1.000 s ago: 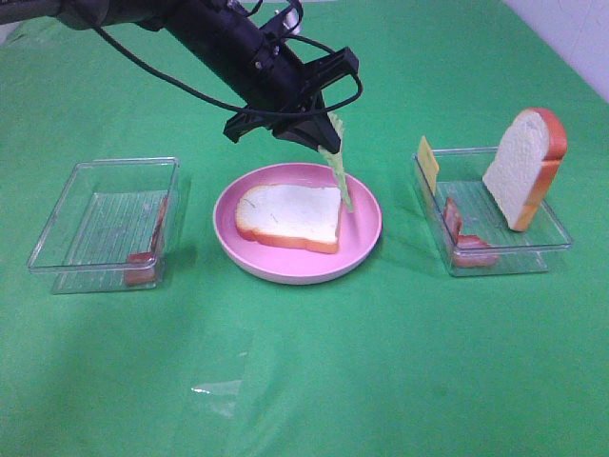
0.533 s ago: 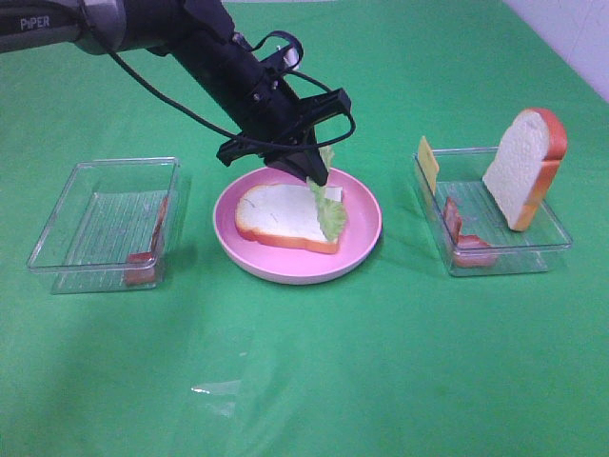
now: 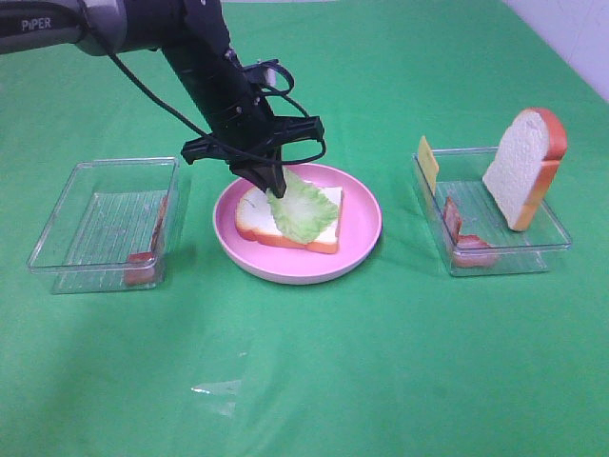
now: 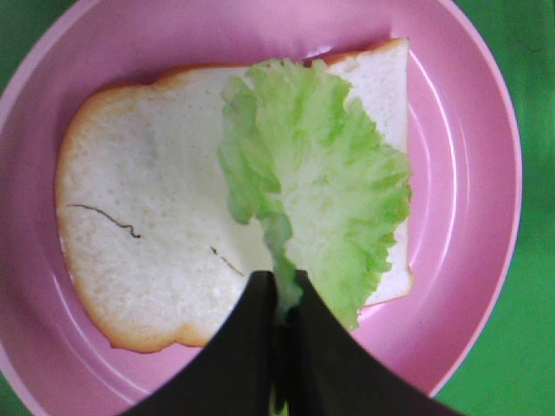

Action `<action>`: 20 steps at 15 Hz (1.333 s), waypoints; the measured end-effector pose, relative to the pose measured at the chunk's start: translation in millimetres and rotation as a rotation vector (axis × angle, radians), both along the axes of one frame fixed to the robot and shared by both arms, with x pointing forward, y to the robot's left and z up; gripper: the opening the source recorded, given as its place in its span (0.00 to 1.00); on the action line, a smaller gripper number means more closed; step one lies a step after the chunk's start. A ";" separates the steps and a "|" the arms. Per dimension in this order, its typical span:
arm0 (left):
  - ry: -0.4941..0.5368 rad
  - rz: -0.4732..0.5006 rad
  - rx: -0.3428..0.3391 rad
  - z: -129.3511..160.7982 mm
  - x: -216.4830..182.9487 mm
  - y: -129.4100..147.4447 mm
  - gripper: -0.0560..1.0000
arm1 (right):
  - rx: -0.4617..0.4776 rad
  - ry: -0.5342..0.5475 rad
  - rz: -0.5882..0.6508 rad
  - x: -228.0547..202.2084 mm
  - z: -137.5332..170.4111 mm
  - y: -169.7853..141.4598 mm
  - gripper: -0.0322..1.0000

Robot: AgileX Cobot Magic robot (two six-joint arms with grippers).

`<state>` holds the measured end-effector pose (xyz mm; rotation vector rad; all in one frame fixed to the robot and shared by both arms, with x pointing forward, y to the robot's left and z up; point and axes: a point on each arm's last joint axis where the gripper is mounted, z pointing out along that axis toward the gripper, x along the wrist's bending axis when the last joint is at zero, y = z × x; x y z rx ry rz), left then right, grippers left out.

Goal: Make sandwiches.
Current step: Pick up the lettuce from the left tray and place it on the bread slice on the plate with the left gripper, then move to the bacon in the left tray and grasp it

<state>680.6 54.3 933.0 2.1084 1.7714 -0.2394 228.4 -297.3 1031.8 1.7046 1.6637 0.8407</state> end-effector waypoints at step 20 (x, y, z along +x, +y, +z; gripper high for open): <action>-0.318 -0.008 0.068 125.4 15.0 14.3 0.99 | 0.000 0.000 0.000 0.0 0.0 0.0 0.96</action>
